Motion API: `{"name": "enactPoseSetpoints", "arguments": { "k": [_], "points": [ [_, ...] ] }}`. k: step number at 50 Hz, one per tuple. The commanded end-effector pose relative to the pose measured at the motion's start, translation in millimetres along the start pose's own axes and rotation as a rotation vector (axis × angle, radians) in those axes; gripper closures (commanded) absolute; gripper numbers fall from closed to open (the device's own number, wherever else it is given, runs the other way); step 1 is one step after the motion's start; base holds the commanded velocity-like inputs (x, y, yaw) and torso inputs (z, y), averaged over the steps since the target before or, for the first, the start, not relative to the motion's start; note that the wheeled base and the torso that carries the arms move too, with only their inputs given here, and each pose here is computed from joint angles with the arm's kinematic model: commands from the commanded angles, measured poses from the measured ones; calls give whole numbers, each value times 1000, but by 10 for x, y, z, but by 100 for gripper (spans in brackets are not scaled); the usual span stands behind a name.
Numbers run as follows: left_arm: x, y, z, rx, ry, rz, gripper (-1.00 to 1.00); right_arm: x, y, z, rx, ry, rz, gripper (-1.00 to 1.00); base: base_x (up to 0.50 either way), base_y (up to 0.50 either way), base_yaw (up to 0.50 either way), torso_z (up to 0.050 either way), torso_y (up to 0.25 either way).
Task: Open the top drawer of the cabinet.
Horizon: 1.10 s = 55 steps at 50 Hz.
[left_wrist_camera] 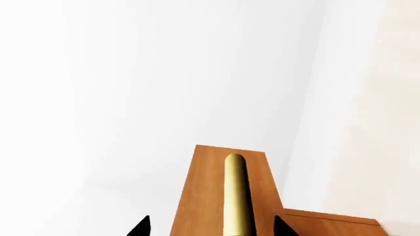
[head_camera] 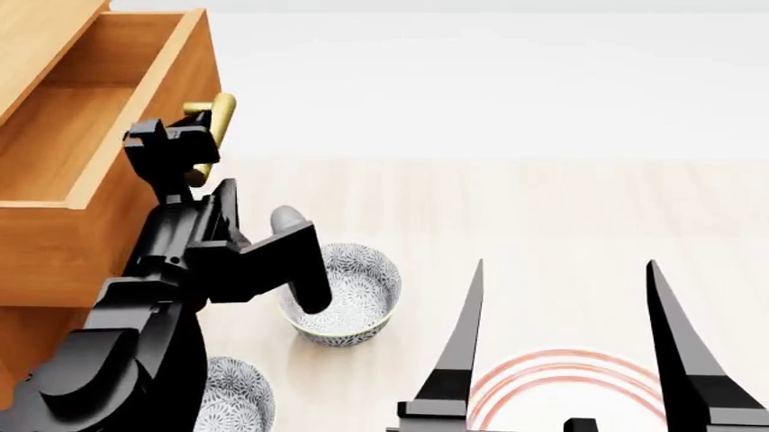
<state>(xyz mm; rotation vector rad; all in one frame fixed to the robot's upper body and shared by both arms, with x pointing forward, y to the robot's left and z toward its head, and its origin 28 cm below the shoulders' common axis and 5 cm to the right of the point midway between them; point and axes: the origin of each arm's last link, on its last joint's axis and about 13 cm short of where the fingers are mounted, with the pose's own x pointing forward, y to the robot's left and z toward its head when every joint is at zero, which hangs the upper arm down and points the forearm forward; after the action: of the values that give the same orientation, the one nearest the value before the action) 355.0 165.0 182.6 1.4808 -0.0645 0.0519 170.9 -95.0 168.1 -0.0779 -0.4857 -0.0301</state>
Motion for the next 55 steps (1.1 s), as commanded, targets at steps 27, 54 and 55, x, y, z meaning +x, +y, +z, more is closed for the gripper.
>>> {"name": "enactPoseSetpoints", "arguments": {
  "k": [27, 54, 55],
  "points": [
    [-449, 861, 286, -781, -259, -38, -100, 0, 5, 8, 2, -3, 4, -100, 0, 0, 0, 0, 0],
    [-405, 1607, 187, -1050, -5, -123, -100, 2, 17, 4, 1, 0, 10, -100, 0, 0, 0, 0, 0],
    [-398, 1624, 186, -1065, -7, -137, -100, 2, 17, 5, 1, 0, 10, -100, 0, 0, 0, 0, 0]
  ]
}}
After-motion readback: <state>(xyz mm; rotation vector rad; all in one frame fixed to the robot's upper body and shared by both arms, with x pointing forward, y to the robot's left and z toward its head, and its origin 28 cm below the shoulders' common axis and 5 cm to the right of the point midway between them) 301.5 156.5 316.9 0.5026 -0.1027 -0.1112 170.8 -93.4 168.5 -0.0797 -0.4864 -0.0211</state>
